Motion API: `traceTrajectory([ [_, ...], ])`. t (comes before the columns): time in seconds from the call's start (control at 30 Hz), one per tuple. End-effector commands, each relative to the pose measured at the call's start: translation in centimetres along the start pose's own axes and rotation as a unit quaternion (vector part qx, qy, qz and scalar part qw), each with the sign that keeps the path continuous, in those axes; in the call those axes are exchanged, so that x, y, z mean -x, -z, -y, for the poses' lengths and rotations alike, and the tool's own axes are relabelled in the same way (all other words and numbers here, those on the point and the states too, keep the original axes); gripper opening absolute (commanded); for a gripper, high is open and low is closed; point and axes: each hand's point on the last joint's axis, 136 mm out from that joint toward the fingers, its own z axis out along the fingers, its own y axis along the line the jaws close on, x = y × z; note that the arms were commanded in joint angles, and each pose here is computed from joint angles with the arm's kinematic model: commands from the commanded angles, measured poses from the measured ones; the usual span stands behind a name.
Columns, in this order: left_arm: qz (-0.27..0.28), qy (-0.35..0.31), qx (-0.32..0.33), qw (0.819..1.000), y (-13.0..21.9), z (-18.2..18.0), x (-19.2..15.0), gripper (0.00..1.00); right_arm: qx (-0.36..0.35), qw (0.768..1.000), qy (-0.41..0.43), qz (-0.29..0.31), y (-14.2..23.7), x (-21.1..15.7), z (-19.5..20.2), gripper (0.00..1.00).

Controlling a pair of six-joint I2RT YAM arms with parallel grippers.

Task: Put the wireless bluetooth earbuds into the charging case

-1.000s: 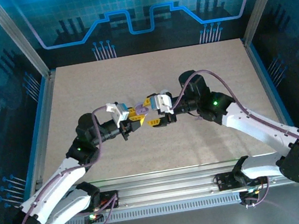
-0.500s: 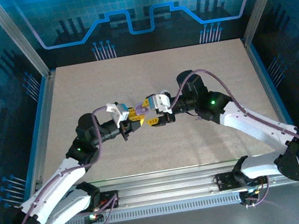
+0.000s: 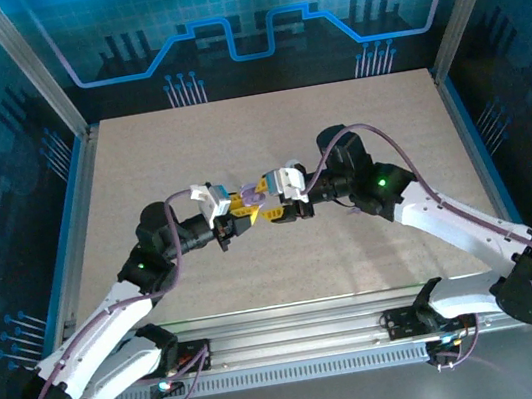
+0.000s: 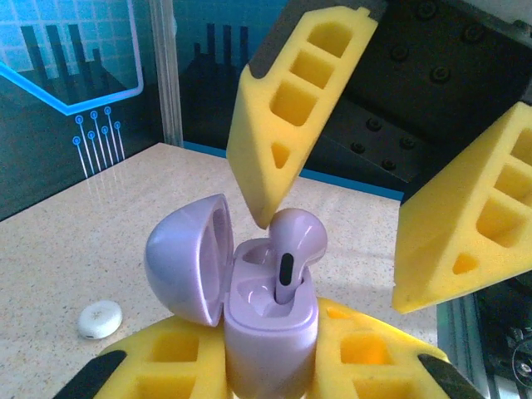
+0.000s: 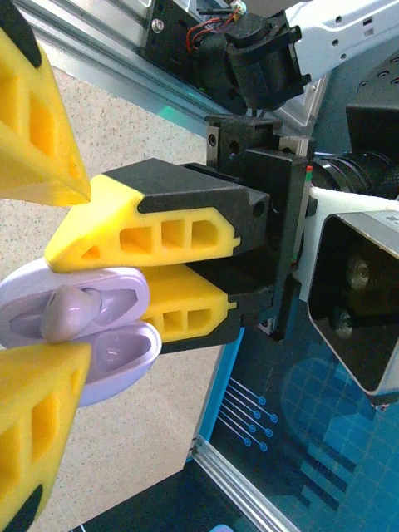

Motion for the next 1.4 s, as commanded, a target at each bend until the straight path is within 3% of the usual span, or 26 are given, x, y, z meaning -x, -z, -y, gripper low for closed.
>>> traceTrajectory([
  [0.0, 0.03, -0.025, 0.015, 0.999, 0.1, -0.4, 2.6, 0.16, 0.015, 1.0, 0.002, 0.008, 0.7, 1.0, -1.1, 0.46],
  [0.37, 0.031, -0.021, 0.008, 0.999, 0.0, -0.2, 2.7, 0.16, 0.026, 0.999, -0.008, 0.018, 1.1, 1.5, -1.8, 0.42],
  [0.6, 0.032, -0.02, 0.006, 0.999, 0.0, -0.1, 2.7, 0.16, -0.026, 0.999, -0.023, 0.005, 1.6, 1.0, -0.2, 0.43],
  [1.37, 0.029, -0.021, 0.01, 0.999, 0.2, -0.2, 2.5, 0.16, 0.037, 0.999, -0.03, 0.018, -1.0, 1.4, -1.9, 0.37],
])
